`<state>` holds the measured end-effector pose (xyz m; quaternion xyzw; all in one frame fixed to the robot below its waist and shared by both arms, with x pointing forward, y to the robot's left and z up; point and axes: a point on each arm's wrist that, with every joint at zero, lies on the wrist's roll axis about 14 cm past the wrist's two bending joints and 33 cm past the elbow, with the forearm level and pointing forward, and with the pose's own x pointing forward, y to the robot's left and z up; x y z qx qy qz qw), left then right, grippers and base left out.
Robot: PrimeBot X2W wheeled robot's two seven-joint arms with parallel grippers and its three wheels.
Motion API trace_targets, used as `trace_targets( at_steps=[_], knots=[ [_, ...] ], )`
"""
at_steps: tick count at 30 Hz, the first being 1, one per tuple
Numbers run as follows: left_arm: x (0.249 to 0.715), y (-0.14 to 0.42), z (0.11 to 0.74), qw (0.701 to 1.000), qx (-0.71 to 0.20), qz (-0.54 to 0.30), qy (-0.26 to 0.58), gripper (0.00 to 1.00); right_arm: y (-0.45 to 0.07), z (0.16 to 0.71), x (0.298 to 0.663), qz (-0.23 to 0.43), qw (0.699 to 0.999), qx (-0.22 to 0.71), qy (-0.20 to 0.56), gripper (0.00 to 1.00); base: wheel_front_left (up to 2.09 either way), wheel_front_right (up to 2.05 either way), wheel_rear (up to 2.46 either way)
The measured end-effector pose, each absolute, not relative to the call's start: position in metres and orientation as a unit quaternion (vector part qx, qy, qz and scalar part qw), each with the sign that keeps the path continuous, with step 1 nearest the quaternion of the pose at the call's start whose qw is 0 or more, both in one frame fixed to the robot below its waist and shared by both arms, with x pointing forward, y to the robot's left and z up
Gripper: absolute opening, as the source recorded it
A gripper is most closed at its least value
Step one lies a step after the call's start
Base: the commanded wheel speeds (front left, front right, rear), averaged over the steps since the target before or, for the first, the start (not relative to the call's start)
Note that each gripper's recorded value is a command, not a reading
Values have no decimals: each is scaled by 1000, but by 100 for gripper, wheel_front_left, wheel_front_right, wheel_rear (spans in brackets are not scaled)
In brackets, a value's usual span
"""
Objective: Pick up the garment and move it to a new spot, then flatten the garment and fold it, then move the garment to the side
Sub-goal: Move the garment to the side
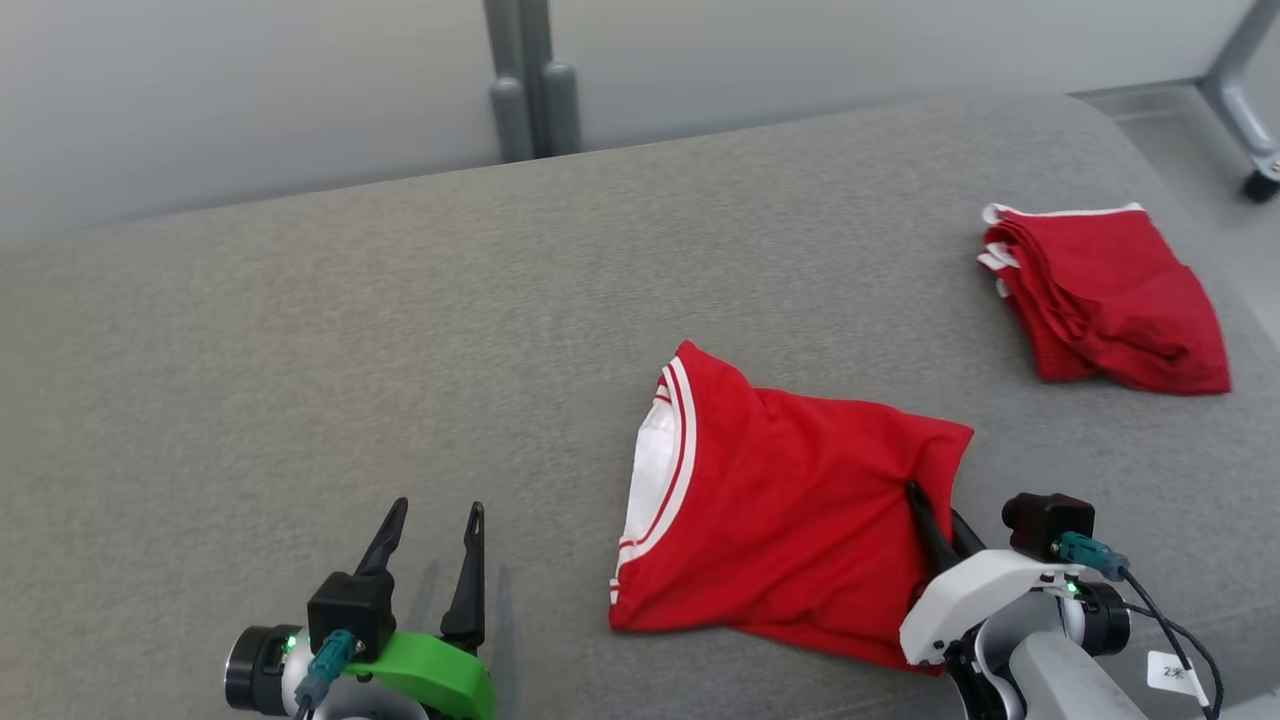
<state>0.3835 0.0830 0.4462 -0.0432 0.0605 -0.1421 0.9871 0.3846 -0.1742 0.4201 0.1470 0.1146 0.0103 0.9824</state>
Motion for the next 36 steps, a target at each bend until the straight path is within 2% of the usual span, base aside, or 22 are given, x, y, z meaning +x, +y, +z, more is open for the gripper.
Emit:
trace_targets(
  at_steps=[10, 16, 22, 29, 36],
  knots=[
    [396, -4, 464, 961, -45, -269, 36, 100, -239, 420, 337, -92, 978, 157, 99, 0, 0, 0, 0],
    [400, -36, 464, 947, -42, -316, 33, 100, -248, 418, 330, -104, 978, 146, 105, 0, 0, 0, 0],
    [408, -45, 459, 942, -44, -332, 34, 100, -249, 437, 366, -58, 991, 76, 96, 0, 0, 0, 0],
    [420, -18, 439, 952, -40, -297, 55, 100, -234, 486, 443, 19, 999, -2, 41, 0, 0, 0, 0],
    [423, 5, 426, 960, -40, -269, 72, 100, -262, 506, 486, 20, 997, -69, 33, 0, 0, 0, 0]
  ],
)
